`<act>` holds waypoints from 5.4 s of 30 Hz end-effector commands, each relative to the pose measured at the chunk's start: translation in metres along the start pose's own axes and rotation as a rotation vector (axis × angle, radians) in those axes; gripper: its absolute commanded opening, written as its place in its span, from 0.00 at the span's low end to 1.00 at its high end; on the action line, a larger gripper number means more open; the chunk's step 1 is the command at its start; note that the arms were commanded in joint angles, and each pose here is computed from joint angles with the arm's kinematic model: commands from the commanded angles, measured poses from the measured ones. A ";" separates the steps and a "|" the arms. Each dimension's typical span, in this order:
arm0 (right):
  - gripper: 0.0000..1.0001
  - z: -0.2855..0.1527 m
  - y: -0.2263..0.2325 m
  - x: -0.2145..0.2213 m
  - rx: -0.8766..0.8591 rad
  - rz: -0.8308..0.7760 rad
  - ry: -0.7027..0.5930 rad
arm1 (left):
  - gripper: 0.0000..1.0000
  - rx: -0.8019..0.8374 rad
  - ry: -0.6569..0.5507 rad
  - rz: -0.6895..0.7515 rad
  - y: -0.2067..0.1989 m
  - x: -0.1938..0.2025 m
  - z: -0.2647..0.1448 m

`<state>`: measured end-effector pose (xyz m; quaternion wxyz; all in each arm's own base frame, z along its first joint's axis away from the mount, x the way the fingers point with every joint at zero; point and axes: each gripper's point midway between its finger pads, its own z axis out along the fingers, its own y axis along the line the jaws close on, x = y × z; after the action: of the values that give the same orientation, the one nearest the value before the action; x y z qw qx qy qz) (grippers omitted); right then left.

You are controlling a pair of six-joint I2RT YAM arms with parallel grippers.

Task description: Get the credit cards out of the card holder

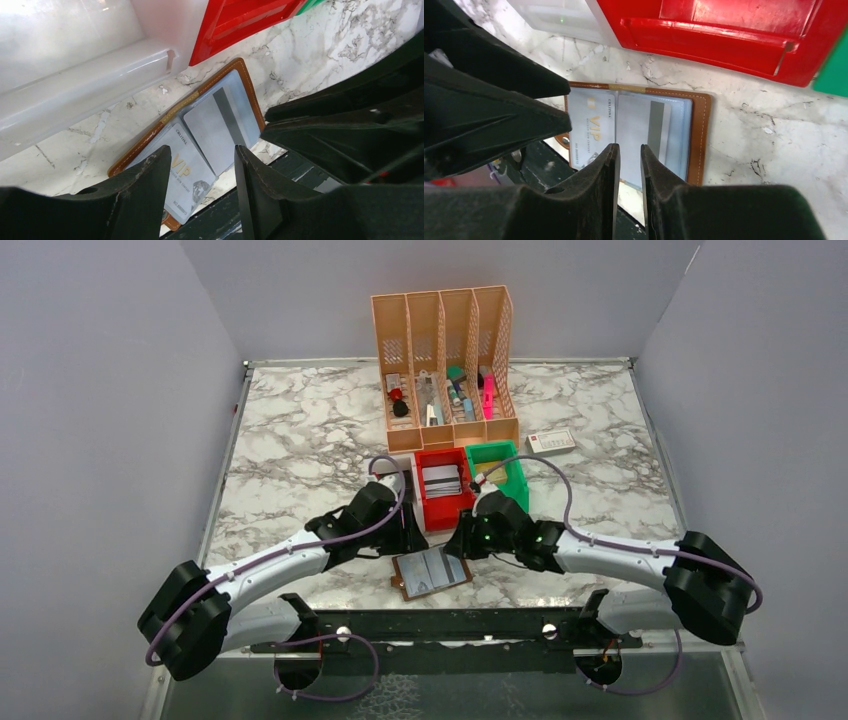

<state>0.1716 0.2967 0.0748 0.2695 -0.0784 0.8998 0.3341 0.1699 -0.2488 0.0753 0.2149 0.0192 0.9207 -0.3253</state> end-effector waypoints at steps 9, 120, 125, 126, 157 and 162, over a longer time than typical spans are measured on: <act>0.26 0.026 -0.039 0.047 0.134 0.008 0.177 | 0.53 0.087 0.046 0.022 -0.019 0.010 0.009; 0.42 0.041 -0.015 0.063 -0.013 0.031 0.263 | 0.17 0.052 0.008 -0.097 -0.004 0.041 0.031; 0.42 0.042 -0.016 0.061 -0.002 0.028 0.258 | 0.00 0.038 -0.004 -0.085 -0.004 0.037 0.030; 0.42 0.042 -0.016 0.061 0.001 0.028 0.257 | 0.00 0.034 -0.008 -0.085 -0.003 0.037 0.029; 0.44 0.010 0.024 0.009 -0.119 0.028 0.061 | 0.00 -0.074 -0.208 -0.059 0.018 0.006 -0.025; 0.50 0.006 0.022 0.004 -0.110 0.053 0.025 | 0.00 -0.079 -0.257 -0.039 0.015 -0.005 -0.038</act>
<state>0.1593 0.3225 0.0766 0.2249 -0.0931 0.8888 0.3883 0.1521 -0.2198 0.0750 0.2882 -0.0486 0.9068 -0.3039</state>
